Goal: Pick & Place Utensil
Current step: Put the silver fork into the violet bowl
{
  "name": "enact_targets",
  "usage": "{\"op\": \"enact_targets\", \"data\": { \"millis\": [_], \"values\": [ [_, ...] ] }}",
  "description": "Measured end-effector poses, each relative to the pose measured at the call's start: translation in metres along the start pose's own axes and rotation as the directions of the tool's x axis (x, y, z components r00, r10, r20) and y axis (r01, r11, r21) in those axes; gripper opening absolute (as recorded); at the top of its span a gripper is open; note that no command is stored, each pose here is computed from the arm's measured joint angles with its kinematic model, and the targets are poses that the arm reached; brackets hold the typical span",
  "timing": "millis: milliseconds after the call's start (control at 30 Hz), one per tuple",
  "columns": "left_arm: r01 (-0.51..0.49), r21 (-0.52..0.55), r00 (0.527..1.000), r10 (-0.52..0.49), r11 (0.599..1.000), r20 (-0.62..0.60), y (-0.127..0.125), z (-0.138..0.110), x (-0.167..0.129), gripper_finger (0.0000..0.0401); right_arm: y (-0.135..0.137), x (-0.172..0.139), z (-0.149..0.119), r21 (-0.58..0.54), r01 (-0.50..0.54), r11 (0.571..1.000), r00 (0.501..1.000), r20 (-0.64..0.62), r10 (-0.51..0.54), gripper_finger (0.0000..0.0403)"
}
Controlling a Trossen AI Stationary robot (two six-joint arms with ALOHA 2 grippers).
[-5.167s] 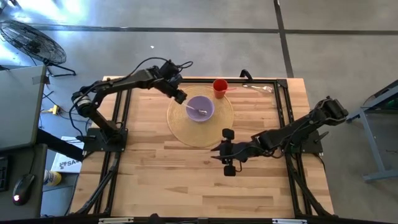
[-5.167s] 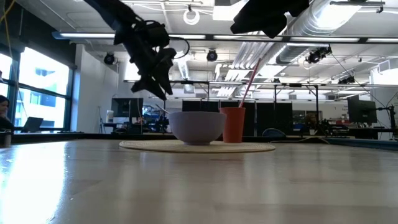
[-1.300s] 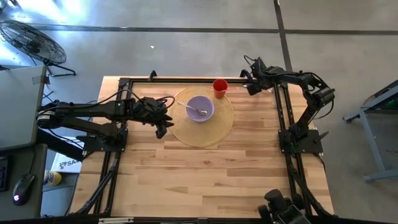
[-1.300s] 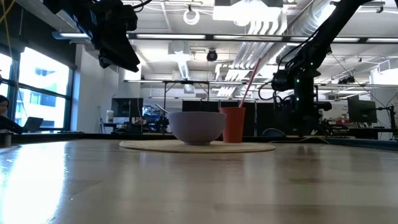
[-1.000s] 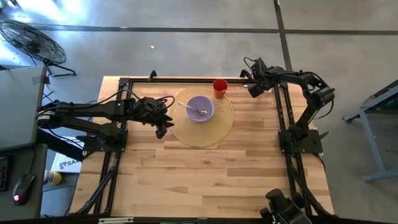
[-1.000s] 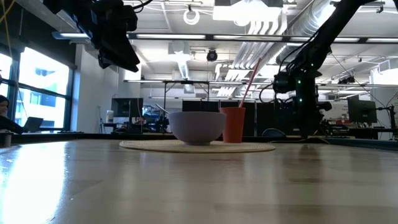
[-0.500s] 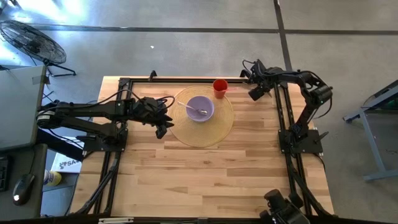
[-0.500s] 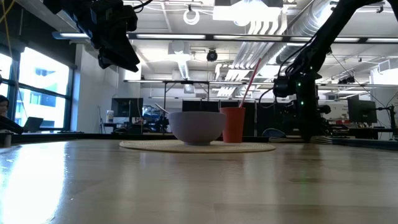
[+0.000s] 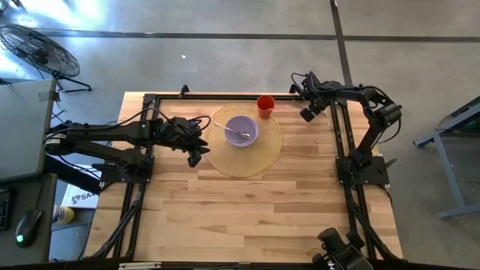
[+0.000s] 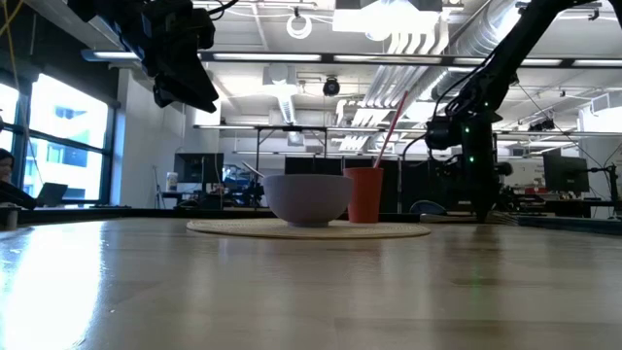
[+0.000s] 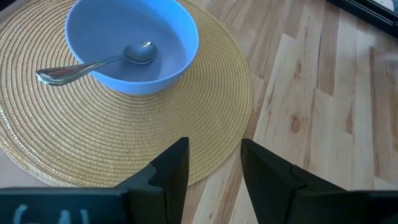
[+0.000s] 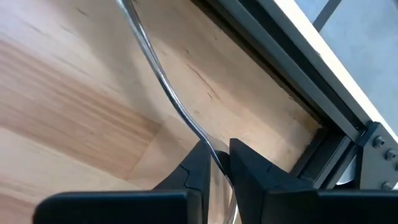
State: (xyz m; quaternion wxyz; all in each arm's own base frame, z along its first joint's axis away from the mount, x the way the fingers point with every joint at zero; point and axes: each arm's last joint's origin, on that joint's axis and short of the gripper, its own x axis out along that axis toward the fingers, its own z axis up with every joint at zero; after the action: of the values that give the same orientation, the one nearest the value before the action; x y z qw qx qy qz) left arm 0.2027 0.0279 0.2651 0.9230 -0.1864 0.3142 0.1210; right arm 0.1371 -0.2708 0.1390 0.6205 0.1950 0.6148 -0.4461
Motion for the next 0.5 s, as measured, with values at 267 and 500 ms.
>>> {"op": "enact_targets", "data": {
  "millis": [267, 500],
  "values": [
    [-0.002, 0.0, 1.0, 0.002, 1.0, 0.001, 0.0, 0.0, 0.0, 0.0143, 0.009, -0.003, -0.002, -0.122, 0.058, 0.991, 0.998, -0.031, -0.062, 0.0042],
    [0.014, 0.0, 1.0, -0.014, 1.0, 0.022, -0.001, 0.002, 0.0, 0.0143, 0.019, -0.006, -0.004, -0.244, 0.063, 0.968, 0.996, -0.05, -0.077, 0.0007]
  ]
}}
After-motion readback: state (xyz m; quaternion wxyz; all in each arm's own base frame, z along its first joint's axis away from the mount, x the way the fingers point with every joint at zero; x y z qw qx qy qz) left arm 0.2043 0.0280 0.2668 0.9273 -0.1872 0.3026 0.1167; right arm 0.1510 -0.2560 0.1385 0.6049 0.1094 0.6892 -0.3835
